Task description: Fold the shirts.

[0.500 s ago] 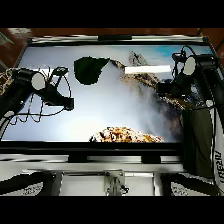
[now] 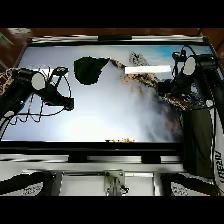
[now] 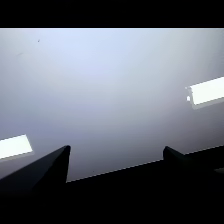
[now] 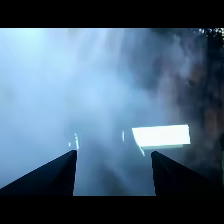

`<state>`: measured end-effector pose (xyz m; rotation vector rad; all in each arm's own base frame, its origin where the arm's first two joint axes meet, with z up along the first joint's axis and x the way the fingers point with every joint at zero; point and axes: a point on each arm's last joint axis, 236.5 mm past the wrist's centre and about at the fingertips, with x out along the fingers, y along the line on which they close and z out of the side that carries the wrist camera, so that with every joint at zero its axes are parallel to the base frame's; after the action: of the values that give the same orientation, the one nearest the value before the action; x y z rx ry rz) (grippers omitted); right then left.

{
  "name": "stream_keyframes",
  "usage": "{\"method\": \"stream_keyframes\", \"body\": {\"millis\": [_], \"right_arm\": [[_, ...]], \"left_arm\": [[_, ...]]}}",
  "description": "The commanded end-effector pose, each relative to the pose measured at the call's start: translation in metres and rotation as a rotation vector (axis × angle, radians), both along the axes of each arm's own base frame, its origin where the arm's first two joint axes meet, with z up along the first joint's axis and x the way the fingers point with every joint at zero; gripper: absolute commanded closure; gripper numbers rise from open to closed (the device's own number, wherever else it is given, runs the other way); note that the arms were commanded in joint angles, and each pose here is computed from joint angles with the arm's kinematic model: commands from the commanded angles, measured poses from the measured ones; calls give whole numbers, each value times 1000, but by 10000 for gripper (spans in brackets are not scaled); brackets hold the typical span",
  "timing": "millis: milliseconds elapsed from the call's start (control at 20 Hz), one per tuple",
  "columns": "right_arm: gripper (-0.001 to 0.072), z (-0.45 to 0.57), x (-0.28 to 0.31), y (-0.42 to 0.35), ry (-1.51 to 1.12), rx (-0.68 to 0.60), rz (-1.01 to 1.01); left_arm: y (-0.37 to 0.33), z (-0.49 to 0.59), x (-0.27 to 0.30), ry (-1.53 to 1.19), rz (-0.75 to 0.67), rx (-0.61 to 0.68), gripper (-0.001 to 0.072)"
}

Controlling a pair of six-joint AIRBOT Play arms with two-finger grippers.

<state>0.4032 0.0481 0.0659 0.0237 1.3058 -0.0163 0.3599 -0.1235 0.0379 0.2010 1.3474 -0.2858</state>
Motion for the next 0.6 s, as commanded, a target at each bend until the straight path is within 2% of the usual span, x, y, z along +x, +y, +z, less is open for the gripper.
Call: {"method": "stream_keyframes", "body": {"millis": [0, 300, 400, 550], "right_arm": [[122, 1, 4, 2, -16, 5, 1], [122, 1, 4, 5, -17, 21, 3], [122, 1, 4, 9, -16, 35, 4], [122, 1, 3, 10, -15, 41, 5]], "left_arm": [[0, 0, 0, 1, 0, 0, -13], [-4, 0, 4, -15, -1, -13, -13], [-14, 4, 23, -94, 3, -55, -13], [-43, 2, 50, -164, 48, -187, -13]]}}
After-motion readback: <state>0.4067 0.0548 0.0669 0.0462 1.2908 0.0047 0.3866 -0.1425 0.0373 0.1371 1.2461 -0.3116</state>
